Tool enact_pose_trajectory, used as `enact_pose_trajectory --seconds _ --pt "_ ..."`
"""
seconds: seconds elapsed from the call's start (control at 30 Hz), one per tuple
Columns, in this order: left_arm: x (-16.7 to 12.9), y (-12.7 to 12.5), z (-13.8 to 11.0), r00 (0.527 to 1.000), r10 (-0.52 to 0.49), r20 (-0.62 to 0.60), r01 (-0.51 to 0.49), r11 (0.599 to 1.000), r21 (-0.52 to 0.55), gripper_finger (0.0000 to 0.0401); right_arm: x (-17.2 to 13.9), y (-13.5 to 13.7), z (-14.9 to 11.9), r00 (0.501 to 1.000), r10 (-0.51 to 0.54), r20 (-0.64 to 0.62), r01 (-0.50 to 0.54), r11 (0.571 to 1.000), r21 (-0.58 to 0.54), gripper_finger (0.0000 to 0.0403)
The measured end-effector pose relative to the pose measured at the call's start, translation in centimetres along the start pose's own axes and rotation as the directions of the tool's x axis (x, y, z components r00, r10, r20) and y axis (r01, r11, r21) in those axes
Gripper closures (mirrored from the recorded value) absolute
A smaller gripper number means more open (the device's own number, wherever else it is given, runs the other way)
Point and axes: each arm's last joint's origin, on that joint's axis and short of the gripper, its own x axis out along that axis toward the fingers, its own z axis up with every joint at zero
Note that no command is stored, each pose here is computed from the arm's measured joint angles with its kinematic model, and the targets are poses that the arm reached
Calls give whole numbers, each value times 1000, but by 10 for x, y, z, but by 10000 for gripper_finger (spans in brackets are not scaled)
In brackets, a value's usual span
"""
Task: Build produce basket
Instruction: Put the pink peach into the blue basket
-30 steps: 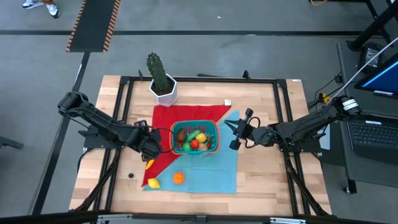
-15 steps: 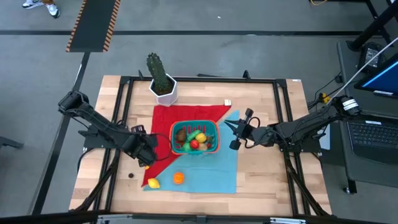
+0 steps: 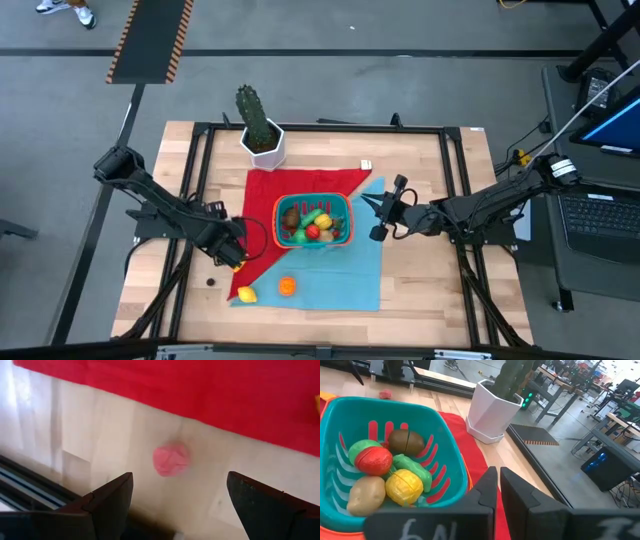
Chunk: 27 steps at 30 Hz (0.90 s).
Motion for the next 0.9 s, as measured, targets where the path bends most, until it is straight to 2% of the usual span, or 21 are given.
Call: enact_pose_trajectory --seconds 0.23,0.5,0.7,0.9 --pt "8 3 -4 998 58 18 -58 998 11 86 0 0 0 1000 0 -1 0 1000 -2 377" --pt "19 -3 -3 998 -20 58 20 1000 10 86 0 0 0 1000 0 -2 0 1000 -2 377" --pt "32 1 -11 999 14 32 -14 1000 11 86 0 0 0 1000 0 -2 0 1000 -3 377" --pt "36 0 -12 999 -1 45 1 1000 -11 87 0 0 0 1000 0 -2 0 1000 -3 377"
